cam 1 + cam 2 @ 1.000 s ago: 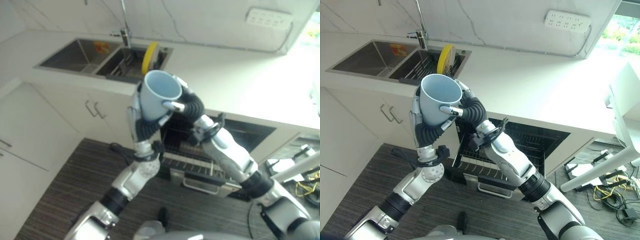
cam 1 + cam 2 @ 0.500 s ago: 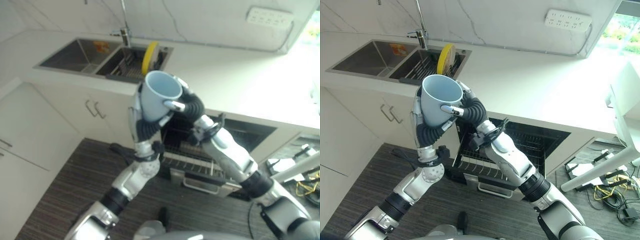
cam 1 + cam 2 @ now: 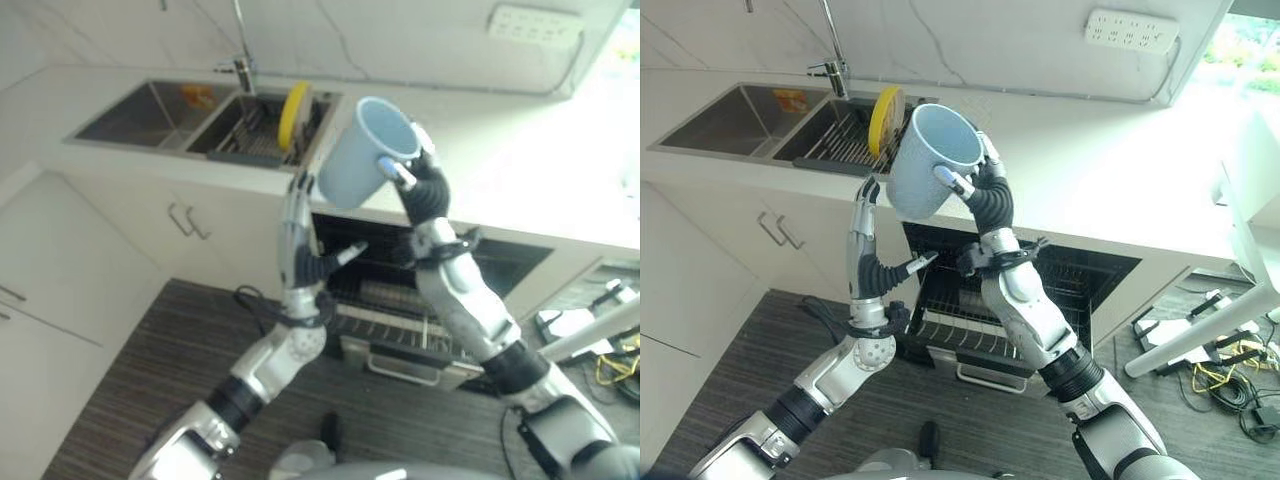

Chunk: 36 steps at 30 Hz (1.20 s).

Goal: Place the dishes in the dishwasher.

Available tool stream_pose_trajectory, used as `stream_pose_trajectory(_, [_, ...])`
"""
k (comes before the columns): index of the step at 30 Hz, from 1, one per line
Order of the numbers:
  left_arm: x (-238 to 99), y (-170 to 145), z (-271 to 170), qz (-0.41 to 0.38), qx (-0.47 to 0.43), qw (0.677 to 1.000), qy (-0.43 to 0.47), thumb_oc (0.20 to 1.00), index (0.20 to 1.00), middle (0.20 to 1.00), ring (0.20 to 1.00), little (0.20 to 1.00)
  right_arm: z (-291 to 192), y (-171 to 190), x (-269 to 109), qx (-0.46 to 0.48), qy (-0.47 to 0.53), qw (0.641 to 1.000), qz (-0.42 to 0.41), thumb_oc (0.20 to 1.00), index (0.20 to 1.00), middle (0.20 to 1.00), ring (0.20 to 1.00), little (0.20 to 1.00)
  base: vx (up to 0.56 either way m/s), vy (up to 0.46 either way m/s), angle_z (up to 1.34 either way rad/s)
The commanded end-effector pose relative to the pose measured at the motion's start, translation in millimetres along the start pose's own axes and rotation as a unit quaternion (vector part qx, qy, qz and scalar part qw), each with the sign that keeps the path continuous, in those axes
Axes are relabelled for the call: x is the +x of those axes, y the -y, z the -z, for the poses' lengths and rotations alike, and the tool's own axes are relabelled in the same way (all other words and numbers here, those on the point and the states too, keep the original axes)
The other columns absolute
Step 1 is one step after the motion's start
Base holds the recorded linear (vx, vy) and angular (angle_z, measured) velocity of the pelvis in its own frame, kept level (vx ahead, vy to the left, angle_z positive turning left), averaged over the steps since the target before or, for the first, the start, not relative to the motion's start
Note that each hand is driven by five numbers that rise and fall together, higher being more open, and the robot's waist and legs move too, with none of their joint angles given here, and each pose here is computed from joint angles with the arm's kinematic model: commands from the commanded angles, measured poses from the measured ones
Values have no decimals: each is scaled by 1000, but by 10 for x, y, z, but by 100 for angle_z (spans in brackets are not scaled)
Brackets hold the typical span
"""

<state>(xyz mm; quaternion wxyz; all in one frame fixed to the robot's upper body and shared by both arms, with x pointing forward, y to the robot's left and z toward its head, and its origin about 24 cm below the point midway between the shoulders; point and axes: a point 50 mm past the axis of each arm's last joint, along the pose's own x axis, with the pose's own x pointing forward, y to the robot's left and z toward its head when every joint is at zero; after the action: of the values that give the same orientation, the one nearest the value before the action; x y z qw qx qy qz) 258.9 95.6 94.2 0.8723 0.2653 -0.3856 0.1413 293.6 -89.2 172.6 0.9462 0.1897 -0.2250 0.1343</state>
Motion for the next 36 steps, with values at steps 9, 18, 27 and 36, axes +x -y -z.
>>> stream_pose_trajectory(9, [76, 22, -27, 42, -18, 998, 42, 1000, 1000, 1000, 1000, 1000, -259, 140, -77, 16, 98, 995, 11, 200, 200, 200, 200, 200, 13, 8, -9])
stream_pose_trajectory(18, [-262, -1, 298, 320, 9, 947, -3, 1000, 1000, 1000, 1000, 1000, -75, 671, -516, -31, 22, 999, 35, 200, 200, 200, 200, 200, 15, 33, -17])
stream_pose_trajectory(27, [-724, -256, 741, 550, 91, 827, -78, 1000, 1000, 1000, 1000, 1000, -46, 1129, -664, -122, -36, 991, 50, 200, 200, 200, 200, 200, 42, 43, -10])
stream_pose_trajectory(36, [-583, -405, 874, 620, 112, 767, -123, 1000, 1000, 1000, 1000, 1000, -177, 1429, -437, -182, -89, 978, 45, 200, 200, 200, 200, 200, -11, 1, 1])
